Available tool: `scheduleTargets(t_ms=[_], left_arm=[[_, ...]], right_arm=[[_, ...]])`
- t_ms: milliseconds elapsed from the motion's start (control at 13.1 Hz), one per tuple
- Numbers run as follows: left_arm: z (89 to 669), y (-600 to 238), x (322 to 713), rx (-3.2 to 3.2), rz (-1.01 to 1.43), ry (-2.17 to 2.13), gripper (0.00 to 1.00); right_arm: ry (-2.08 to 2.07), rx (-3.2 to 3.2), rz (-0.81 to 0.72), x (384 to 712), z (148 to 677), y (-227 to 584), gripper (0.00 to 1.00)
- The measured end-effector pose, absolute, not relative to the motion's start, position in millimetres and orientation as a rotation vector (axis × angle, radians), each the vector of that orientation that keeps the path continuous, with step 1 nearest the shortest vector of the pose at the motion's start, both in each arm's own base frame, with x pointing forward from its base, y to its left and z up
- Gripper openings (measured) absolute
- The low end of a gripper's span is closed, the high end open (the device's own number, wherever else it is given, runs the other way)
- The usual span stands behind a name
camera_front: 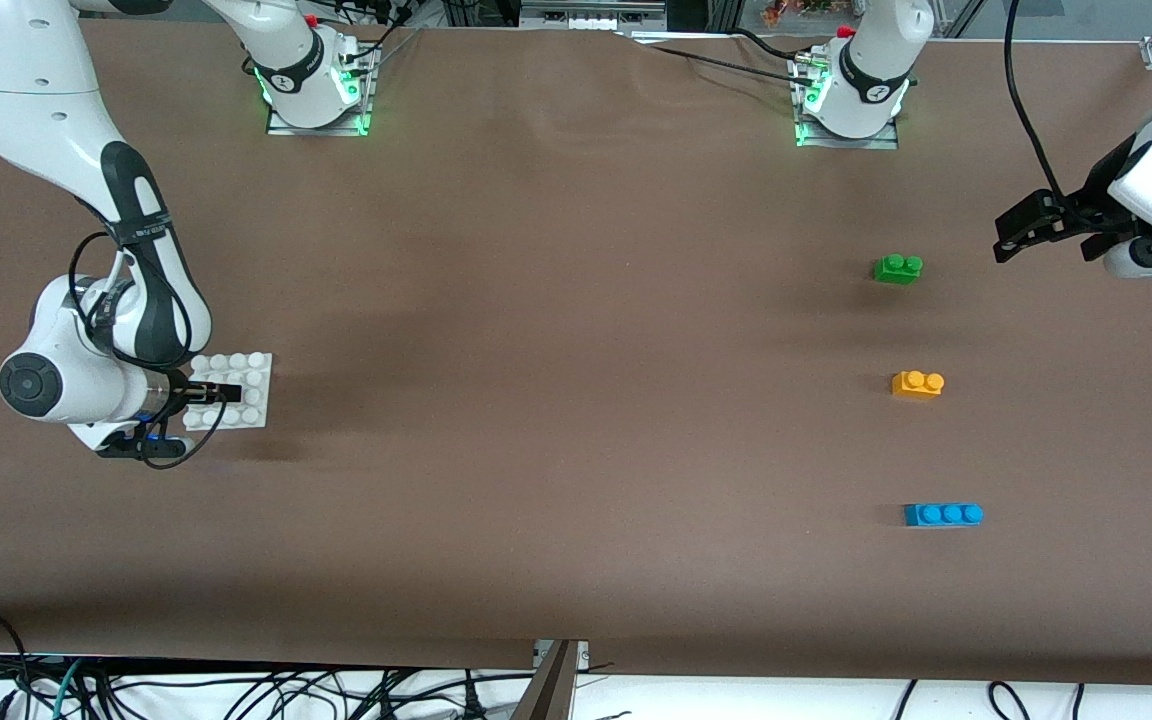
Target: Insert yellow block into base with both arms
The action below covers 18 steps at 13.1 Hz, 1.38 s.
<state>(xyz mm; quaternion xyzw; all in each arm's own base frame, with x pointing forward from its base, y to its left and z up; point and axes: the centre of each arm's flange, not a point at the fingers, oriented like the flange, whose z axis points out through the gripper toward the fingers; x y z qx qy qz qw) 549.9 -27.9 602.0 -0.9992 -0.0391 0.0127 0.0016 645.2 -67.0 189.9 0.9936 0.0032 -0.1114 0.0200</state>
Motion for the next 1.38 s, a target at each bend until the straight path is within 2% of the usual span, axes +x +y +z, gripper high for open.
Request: scheduleTargets(t_ms=[1377], left_arm=[[601.1,-28.1,548.7,-3.133,0.057,-0.147,1.0]], right_arm=[[0.05,3.083,-0.364,642.1,183.1,-65.8,1.0]])
